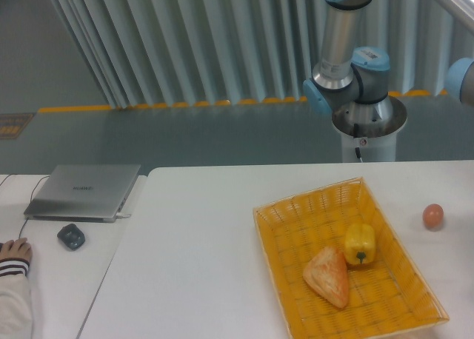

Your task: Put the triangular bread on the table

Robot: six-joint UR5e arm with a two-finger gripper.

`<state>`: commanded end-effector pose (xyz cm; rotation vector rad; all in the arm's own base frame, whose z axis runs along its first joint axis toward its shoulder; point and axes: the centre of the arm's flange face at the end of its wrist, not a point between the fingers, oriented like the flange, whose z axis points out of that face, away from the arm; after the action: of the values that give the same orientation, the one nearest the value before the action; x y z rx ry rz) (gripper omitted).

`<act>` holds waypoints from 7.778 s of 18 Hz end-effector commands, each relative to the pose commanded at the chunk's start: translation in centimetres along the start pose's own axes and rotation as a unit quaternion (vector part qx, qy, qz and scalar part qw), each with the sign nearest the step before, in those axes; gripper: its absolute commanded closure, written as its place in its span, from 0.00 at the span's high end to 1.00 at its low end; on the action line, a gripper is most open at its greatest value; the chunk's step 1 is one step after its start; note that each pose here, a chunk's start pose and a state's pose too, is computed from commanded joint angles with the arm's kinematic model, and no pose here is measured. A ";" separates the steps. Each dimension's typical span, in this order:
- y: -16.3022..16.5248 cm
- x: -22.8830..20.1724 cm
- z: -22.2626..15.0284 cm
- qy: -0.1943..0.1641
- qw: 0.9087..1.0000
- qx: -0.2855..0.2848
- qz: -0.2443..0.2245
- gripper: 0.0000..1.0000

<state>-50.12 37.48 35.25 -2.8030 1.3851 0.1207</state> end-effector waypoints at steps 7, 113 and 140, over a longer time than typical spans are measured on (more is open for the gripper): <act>-0.5 0.0 -0.2 0.000 1.000 -0.001 0.003 1.00; -15.6 -3.8 -3.9 -0.090 0.963 0.004 -0.254 0.10; 12.4 2.6 -0.1 -0.065 0.988 0.005 -0.138 0.12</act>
<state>-58.38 27.87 35.42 -2.8837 0.9582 0.2853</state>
